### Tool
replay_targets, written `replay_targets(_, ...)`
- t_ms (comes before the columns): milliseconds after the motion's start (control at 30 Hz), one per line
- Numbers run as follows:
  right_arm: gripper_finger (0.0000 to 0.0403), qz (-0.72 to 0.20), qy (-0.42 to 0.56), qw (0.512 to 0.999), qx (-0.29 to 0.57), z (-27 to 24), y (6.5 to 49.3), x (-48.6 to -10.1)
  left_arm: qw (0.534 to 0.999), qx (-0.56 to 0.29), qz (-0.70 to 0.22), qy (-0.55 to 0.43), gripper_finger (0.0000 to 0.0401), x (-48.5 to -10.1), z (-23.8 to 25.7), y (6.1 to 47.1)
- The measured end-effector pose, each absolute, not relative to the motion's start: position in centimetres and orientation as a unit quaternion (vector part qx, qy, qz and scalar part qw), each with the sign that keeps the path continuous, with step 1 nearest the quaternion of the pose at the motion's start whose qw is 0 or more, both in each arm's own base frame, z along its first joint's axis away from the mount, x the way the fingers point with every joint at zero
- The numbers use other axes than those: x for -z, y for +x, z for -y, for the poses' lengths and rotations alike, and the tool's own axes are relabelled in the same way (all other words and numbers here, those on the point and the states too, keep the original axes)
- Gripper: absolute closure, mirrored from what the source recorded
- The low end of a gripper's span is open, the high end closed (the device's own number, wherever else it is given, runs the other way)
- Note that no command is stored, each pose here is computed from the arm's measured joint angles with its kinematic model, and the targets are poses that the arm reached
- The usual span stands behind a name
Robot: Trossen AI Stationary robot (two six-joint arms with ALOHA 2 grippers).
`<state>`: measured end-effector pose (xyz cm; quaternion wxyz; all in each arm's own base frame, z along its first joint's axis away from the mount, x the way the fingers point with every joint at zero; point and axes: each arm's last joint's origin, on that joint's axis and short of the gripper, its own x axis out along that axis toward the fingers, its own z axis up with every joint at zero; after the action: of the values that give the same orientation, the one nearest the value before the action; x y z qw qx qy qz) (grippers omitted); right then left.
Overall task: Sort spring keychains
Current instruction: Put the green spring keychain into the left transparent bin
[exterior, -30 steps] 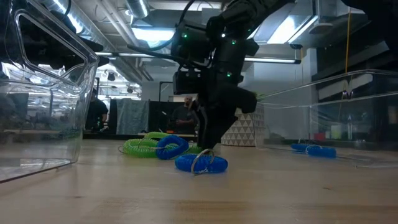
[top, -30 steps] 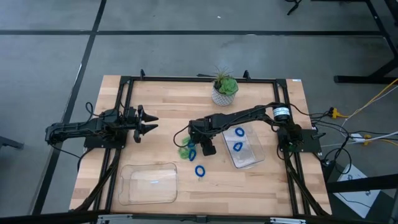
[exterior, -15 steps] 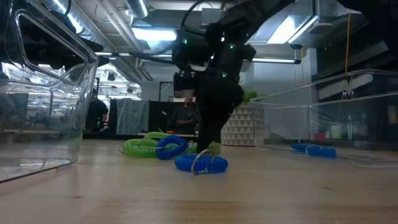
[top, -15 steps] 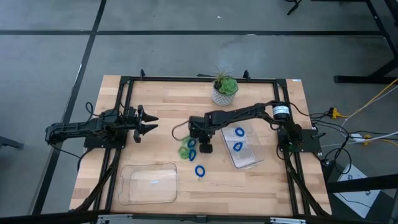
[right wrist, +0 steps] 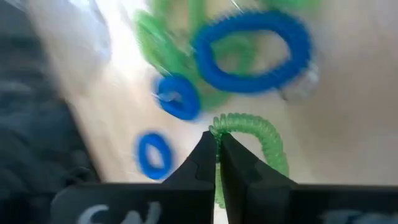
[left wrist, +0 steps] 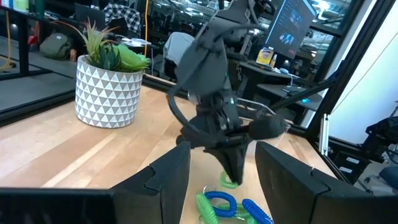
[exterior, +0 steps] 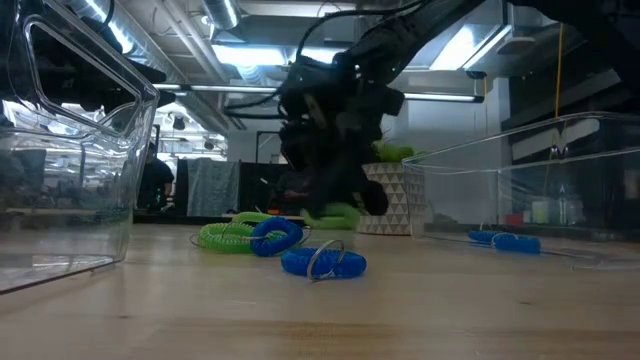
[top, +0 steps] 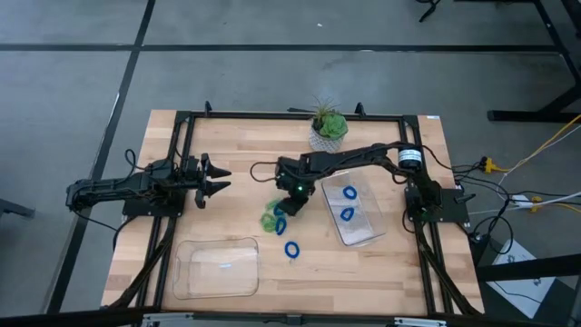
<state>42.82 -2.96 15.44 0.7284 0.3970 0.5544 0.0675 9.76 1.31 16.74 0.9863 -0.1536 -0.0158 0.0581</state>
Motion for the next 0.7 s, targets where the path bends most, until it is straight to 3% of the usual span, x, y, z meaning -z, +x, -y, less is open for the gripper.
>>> replay_targets(200, 0.0397, -0.512, 0.446, 0.727, -0.100, 1.8, 44.2, -17.1, 0.988, -0.059, 0.016, -0.145, 0.0223, -16.8, -1.3, 9.8)
replay_targets(400, 0.0397, -0.452, 0.415, 0.781, -0.112, 2.1, 46.2, -21.3, 0.986, -0.059, 0.018, -0.155, 0.0223, -16.8, -1.3, 9.8)
replay_targets(700, 0.0396, -0.339, 0.357, 0.864, -0.105, 4.4, 48.0, -28.6, 0.888, -0.055, 0.093, -0.447, 0.0223, -17.7, -1.5, 9.7)
